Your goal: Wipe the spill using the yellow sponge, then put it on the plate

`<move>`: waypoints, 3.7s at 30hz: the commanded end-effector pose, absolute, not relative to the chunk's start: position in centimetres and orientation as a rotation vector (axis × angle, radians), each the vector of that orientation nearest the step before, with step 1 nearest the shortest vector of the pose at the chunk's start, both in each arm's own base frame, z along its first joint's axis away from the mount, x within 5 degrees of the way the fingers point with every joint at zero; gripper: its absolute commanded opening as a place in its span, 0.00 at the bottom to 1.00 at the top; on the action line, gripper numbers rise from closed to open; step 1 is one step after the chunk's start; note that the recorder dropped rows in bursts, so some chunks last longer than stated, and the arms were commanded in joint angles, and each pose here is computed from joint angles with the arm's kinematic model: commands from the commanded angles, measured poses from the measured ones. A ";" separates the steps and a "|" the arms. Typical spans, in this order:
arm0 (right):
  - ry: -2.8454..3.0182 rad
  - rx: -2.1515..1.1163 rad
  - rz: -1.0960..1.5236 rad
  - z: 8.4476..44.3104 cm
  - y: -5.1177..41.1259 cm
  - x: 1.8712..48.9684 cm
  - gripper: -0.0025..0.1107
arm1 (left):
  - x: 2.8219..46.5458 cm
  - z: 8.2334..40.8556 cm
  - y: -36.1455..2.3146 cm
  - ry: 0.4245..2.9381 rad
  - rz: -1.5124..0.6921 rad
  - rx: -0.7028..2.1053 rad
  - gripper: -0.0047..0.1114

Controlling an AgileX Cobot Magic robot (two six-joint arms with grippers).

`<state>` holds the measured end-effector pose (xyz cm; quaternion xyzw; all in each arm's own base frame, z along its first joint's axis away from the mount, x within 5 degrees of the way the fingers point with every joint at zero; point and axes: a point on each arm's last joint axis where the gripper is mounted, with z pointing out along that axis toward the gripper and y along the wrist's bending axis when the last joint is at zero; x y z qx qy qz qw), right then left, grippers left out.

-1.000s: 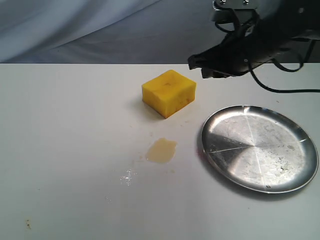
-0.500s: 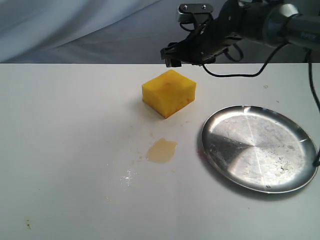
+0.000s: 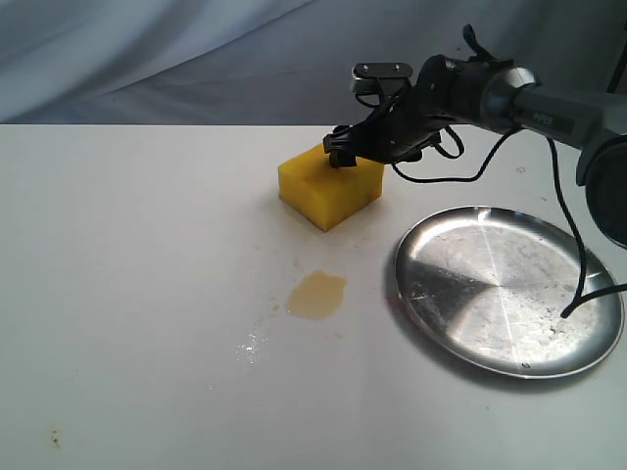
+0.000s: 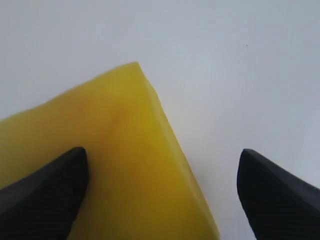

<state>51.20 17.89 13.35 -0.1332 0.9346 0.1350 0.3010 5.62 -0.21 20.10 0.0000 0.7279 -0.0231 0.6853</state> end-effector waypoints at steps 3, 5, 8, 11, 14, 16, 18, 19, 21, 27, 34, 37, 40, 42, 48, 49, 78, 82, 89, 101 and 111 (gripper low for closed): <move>2.520 -0.369 0.373 12.9 17.8 51.0 0.67 | 5.6 20.0 -0.2 1.629 -0.052 0.000 0.05; 2.533 -0.374 0.374 12.9 17.8 50.9 0.63 | 5.6 20.0 -0.2 1.629 -0.054 -0.001 0.05; 2.557 -0.385 0.378 12.8 17.9 50.6 0.48 | 5.6 20.0 -0.2 1.629 -0.054 -0.001 0.05; 2.571 -0.395 0.381 12.7 18.1 50.4 0.29 | 5.6 20.0 -0.2 1.629 -0.054 -0.001 0.05; 2.604 -0.414 0.388 12.7 18.3 50.0 0.12 | 5.6 20.0 -0.2 1.629 -0.054 -0.001 0.05; 2.627 -0.438 0.396 12.9 18.7 49.6 0.04 | 5.6 20.0 -0.2 1.629 -0.054 -0.001 0.05; 2.661 -0.459 0.409 12.9 19.1 49.1 0.02 | 5.6 20.0 -0.2 1.629 -0.052 0.001 0.05; 2.675 -0.471 0.415 12.9 19.4 48.9 0.02 | 5.6 20.0 -0.2 1.629 -0.052 0.001 0.05; 2.706 -0.499 0.428 13.0 19.9 48.3 0.02 | 5.6 20.0 -0.2 1.629 -0.052 0.001 0.05; 2.821 -0.633 0.452 12.9 22.2 46.0 0.02 | 5.6 20.0 -0.2 1.629 -0.052 0.001 0.05; 2.901 -0.777 0.461 13.4 24.7 43.0 0.02 | 5.6 20.0 -0.2 1.629 -0.054 -0.001 0.05; 2.905 -0.801 0.442 13.6 24.9 41.6 0.02 | 5.6 20.0 -0.2 1.629 -0.054 -0.001 0.05; 2.908 -0.806 0.413 13.6 24.4 40.3 0.02 | 5.6 20.0 -0.2 1.629 -0.054 -0.001 0.05; 2.910 -0.812 0.389 13.5 24.0 39.2 0.02 | 5.6 20.0 -0.2 1.629 -0.052 0.000 0.05; 2.902 -0.792 0.362 13.7 22.7 36.3 0.02 | 5.6 20.0 -0.2 1.629 -0.052 0.000 0.05; 2.898 -0.785 0.358 13.7 22.4 35.9 0.02 | 5.6 20.0 -0.2 1.629 -0.052 0.000 0.05; 2.763 -0.370 0.355 12.9 18.3 38.8 0.02 | 5.6 20.0 -0.2 1.629 -0.054 -0.001 0.05; 2.802 -0.443 0.372 12.2 20.4 38.9 0.02 | 5.6 20.0 -0.2 1.629 -0.054 -0.001 0.05; 2.776 -0.609 0.433 12.5 25.2 36.8 0.02 | 5.6 20.0 -0.2 1.629 -0.053 0.000 0.05; 2.808 -0.837 0.425 13.2 27.9 31.2 0.02 | 5.6 20.0 -0.2 1.629 -0.054 -0.001 0.05; 2.823 -0.678 0.355 13.1 22.5 30.8 0.02 | 5.6 20.0 -0.2 1.629 -0.054 -0.001 0.05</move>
